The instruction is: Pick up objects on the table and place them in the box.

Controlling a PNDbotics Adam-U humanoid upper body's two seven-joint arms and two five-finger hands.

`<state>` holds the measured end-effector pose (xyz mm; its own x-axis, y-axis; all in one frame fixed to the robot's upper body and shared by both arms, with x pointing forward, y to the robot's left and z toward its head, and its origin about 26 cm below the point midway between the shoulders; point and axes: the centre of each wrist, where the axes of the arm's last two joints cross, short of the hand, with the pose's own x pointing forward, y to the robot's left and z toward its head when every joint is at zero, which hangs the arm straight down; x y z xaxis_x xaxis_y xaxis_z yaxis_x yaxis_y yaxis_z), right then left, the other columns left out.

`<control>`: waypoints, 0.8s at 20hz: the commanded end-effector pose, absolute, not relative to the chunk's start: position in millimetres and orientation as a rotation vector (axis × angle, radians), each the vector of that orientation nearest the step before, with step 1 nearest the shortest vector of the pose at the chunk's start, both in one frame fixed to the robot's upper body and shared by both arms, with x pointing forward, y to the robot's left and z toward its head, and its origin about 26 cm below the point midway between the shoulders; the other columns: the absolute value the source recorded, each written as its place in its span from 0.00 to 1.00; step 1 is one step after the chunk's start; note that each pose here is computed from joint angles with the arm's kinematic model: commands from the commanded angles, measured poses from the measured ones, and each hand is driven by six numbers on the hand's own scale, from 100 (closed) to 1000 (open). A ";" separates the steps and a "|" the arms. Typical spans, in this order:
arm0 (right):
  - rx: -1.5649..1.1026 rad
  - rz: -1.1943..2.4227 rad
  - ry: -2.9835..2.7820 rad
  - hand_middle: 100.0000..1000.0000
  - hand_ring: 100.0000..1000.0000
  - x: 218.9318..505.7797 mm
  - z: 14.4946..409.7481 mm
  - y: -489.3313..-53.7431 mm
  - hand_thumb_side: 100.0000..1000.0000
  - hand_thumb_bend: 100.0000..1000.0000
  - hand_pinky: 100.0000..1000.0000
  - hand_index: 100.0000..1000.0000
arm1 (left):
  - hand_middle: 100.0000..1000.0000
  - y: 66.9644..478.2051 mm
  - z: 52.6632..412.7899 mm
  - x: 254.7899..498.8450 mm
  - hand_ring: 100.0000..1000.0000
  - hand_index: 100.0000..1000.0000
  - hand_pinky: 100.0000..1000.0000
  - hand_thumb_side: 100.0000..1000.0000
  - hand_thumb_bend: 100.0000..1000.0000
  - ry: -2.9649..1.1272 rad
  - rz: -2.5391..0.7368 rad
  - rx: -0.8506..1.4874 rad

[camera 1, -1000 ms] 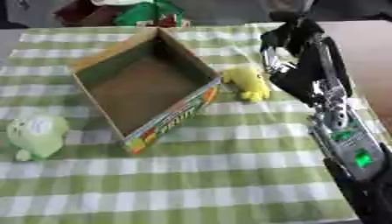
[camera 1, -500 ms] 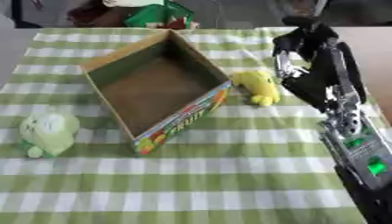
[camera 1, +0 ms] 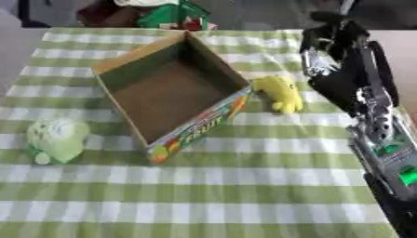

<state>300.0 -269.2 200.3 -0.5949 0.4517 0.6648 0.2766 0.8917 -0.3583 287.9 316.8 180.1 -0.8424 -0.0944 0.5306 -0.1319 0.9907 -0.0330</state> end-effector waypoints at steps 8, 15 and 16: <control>-0.774 0.585 -2.189 0.66 0.85 299.9 242.3 -277.2 0.58 0.00 0.72 0.85 | 0.43 322.2 197.5 286.7 0.44 0.66 0.33 0.82 0.00 -2.629 0.011 0.199; -1.003 0.824 -2.011 0.76 0.90 303.5 265.6 -285.9 0.72 0.00 0.74 0.91 | 0.43 319.8 203.0 288.7 0.44 0.66 0.33 0.81 0.00 -2.646 -0.021 0.180; -1.024 0.854 -1.975 0.77 0.90 306.4 265.7 -286.0 0.73 0.00 0.74 0.91 | 0.43 319.6 204.1 289.0 0.44 0.66 0.33 0.81 0.00 -2.648 -0.029 0.176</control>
<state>306.8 -281.1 256.9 -0.4371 0.8232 0.3624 0.3462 0.5259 -0.7769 291.0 318.2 193.7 -0.8604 -0.1165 0.4961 -0.1234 0.9922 0.0190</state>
